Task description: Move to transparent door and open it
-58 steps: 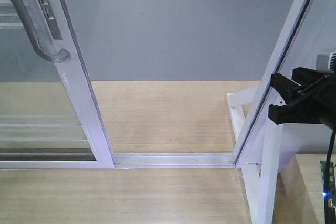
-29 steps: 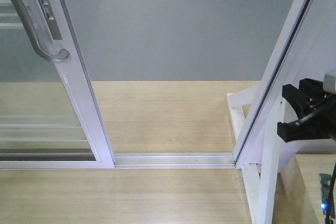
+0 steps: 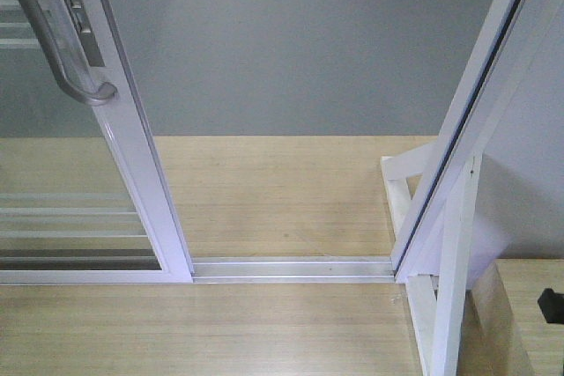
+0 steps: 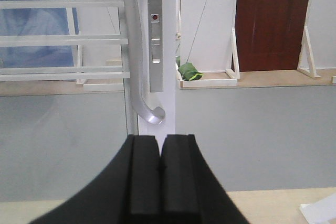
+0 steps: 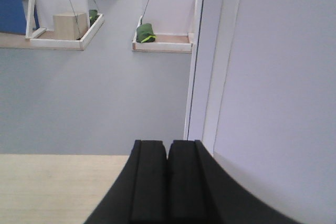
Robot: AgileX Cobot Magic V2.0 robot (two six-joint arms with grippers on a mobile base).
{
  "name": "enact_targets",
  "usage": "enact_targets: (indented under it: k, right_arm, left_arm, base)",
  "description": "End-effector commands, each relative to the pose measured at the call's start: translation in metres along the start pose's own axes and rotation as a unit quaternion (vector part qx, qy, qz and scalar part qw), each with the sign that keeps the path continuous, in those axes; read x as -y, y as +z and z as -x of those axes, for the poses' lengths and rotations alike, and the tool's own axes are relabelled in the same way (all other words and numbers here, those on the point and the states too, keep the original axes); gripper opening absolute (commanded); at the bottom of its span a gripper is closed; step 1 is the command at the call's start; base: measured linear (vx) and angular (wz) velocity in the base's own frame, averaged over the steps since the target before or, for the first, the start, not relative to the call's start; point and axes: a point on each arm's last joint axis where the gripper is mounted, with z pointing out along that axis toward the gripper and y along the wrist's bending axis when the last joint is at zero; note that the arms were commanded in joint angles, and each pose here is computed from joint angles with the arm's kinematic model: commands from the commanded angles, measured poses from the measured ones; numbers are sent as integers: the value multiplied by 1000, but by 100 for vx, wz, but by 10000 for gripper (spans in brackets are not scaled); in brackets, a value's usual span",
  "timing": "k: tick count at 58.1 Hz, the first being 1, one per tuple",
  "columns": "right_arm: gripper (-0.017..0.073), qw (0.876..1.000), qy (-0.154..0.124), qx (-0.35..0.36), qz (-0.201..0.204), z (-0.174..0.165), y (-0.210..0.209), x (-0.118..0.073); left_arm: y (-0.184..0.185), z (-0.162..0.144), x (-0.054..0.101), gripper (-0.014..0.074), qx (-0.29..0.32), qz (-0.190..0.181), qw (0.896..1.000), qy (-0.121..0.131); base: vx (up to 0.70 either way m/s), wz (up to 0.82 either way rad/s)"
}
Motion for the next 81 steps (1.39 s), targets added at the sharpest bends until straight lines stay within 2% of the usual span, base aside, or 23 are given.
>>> enact_targets:
  k: [1, 5, 7, 81]
  right_arm:
    - [-10, 998, -3, 64, -5, 2, -6, 0]
    - [-8, 997, 9, 81, -6, -11, -11, 0]
    - [-8, 998, 22, 61, -8, -15, -13, 0]
    - [-8, 998, 18, 54, -9, -16, -13, 0]
  left_arm:
    - [1, -3, 1, -6, 25, -6, 1000, -3]
    - [1, -3, 1, -6, 25, -6, 1000, -3]
    - [1, -3, 1, -6, 25, -6, 1000, -3]
    - [1, -3, 1, -6, 26, -6, 1000, -3]
  base:
    - [0, 0]
    - [0, 0]
    - [0, 0]
    - [0, 0]
